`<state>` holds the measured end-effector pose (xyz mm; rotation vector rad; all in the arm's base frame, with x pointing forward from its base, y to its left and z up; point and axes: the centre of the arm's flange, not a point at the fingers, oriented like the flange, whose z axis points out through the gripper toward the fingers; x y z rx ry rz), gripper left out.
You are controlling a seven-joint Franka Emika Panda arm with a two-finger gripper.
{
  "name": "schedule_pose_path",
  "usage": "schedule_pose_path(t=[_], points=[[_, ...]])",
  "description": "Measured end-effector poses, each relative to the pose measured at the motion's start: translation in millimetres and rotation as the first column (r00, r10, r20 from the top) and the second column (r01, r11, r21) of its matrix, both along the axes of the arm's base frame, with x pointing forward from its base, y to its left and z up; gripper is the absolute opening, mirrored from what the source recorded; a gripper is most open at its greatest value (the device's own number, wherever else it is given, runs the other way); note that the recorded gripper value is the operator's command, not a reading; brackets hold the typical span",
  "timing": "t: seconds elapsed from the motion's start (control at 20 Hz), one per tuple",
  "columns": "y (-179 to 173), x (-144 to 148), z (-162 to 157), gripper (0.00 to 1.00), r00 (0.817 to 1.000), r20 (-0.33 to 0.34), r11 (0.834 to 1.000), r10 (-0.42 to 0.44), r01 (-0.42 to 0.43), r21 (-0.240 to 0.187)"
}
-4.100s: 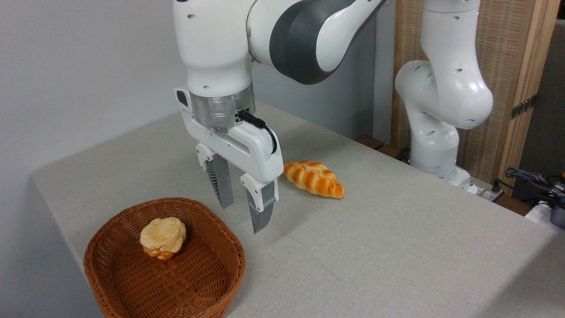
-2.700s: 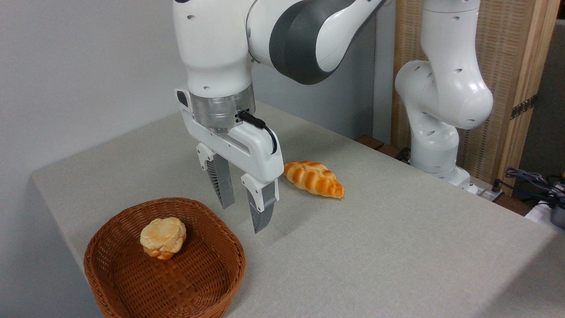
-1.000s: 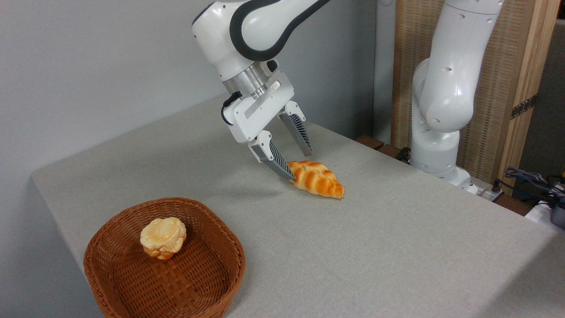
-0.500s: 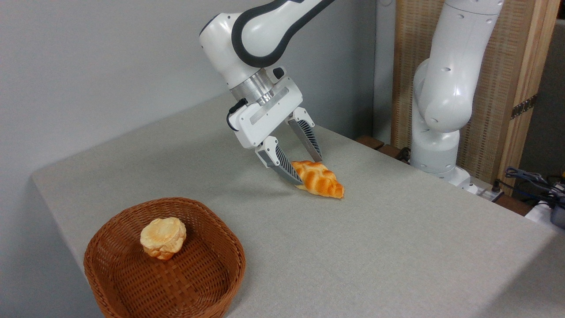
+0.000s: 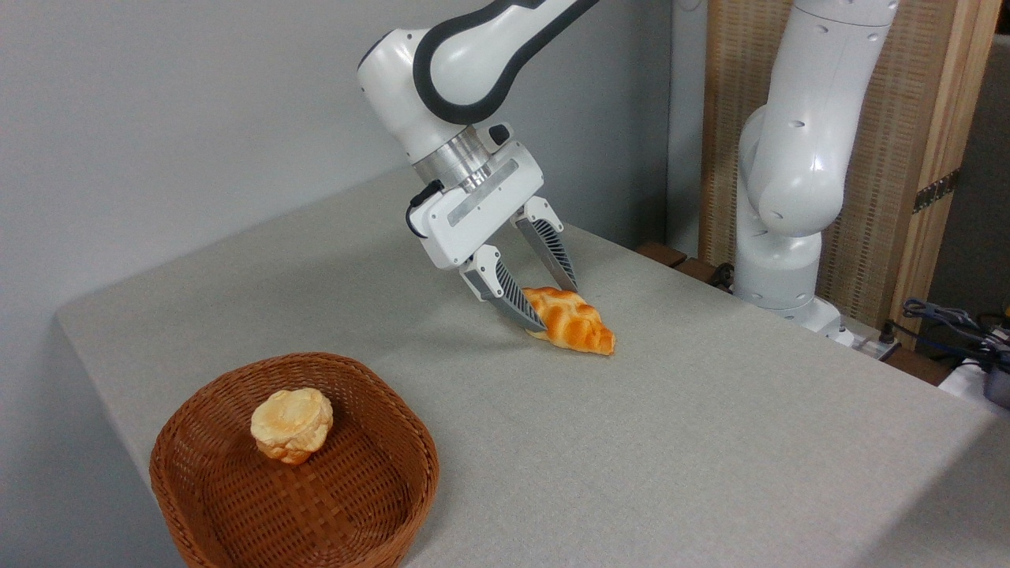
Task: Put bread into the basket
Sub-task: 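Close the gripper on the middle of the croissant, then lift the held croissant and carry it over the wicker basket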
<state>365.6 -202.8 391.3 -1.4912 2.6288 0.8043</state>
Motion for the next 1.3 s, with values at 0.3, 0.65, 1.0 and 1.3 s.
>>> schedule_pose_path(t=[0.3, 0.65, 1.0, 1.3], points=[[0.0, 0.0, -0.1, 0.28, 1.0, 0.0, 1.0, 0.0, 0.0, 0.0], [0.0, 0.0, -0.1, 0.28, 1.0, 0.0, 1.0, 0.0, 0.0, 0.0], [1.8, 11.8, 14.7, 0.28, 0.999, 0.03, 1.0, 0.019, -0.018, -0.023], [27.9, 56.0, 71.3, 0.28, 0.983, 0.139, 0.989, 0.124, -0.111, -0.099]])
